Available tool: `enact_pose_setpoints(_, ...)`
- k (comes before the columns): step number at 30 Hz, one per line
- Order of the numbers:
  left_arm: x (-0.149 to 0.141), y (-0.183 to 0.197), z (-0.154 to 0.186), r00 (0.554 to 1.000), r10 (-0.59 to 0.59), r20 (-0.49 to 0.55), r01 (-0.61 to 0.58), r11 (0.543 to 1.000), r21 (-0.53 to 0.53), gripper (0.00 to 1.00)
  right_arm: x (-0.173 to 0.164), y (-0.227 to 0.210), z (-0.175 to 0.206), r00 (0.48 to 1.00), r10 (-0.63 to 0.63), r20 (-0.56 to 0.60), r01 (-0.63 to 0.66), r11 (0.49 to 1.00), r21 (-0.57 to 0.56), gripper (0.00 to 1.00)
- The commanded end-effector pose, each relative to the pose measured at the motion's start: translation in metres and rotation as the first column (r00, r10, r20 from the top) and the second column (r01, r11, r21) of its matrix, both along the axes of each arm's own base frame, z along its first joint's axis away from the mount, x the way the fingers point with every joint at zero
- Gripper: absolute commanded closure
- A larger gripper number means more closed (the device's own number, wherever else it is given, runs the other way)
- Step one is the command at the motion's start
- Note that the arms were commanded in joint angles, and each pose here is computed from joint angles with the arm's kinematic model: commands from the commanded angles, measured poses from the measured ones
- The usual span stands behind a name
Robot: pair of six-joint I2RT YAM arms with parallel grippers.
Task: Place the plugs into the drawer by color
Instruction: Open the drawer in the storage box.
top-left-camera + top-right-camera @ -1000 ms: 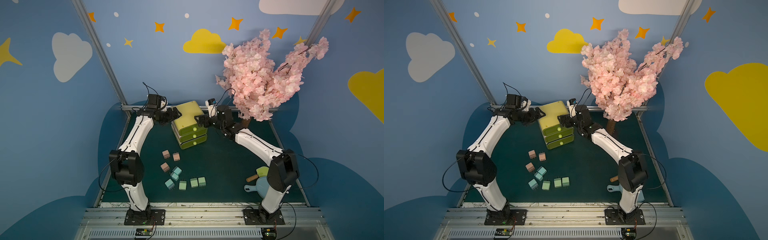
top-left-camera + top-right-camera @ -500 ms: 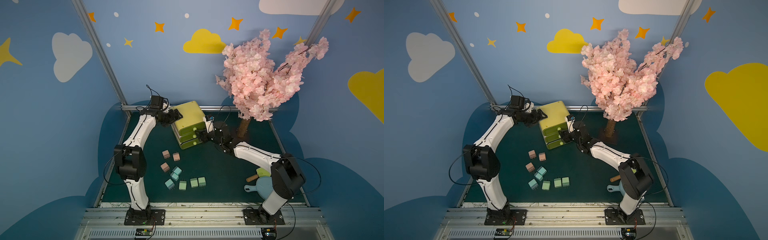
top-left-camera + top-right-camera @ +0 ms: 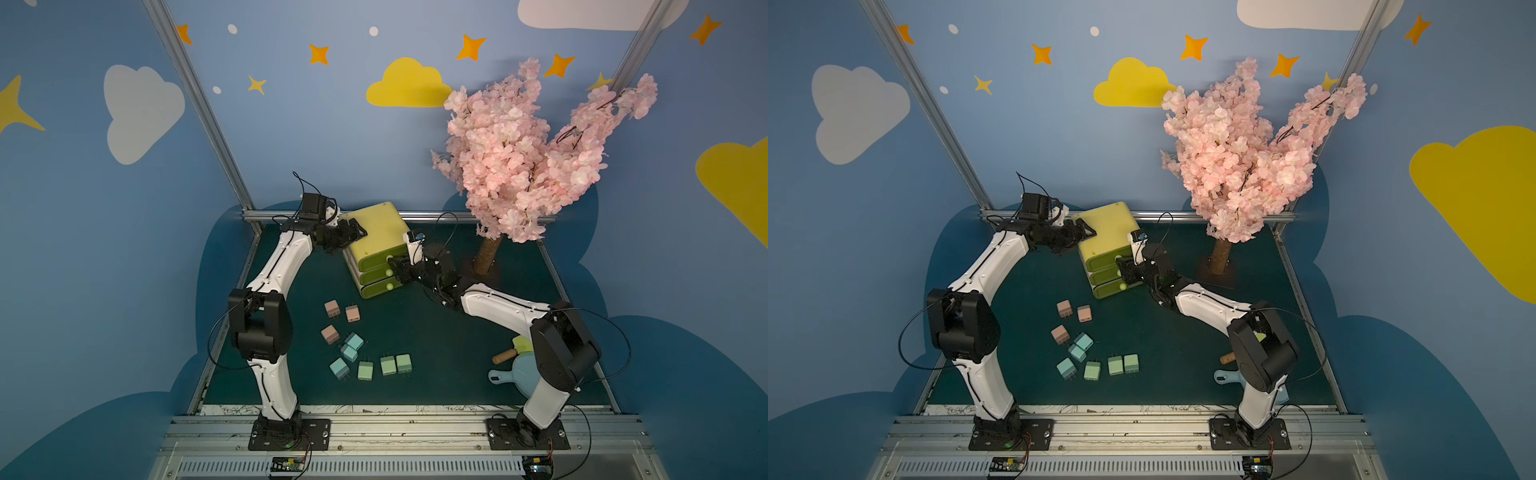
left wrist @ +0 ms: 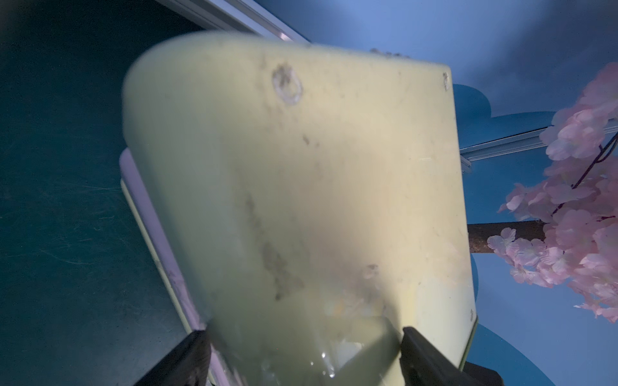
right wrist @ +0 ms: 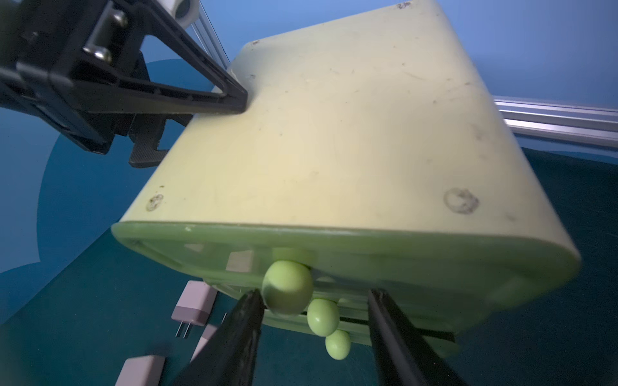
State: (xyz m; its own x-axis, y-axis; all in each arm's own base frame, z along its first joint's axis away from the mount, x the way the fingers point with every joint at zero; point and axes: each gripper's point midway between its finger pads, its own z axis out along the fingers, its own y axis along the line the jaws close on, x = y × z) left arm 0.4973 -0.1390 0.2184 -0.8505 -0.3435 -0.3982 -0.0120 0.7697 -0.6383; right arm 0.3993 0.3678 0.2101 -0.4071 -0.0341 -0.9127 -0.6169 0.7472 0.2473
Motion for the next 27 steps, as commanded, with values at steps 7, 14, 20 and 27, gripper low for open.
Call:
enact_pose_setpoints(7, -0.011, 0.004, -0.008, 0.999, 0.006, -0.036, -0.005, 1.0, 0.031, 0.1, 0.006, 0.02, 0.008, 0.998, -0.043, 0.047, 0.042, 0.999, 0.015, 0.47)
enact_pose_setpoints(14, -0.013, 0.007, -0.008, 0.999, 0.008, -0.036, -0.006, 0.999, 0.044, 0.1, 0.009, 0.017, 0.008, 0.994, -0.093, 0.065, 0.094, 0.996, -0.012, 0.57)
enact_pose_setpoints(20, -0.013, 0.008, -0.012, 0.999, 0.011, -0.041, -0.008, 0.999, 0.051, 0.1, 0.007, 0.015, 0.009, 0.991, -0.105, 0.078, 0.108, 0.994, -0.03, 0.69)
enact_pose_setpoints(27, -0.011, 0.011, -0.019, 0.998, 0.022, -0.054, -0.019, 0.998, 0.061, 0.1, -0.001, 0.013, 0.014, 0.989, -0.113, 0.098, 0.119, 0.991, -0.061, 0.83)
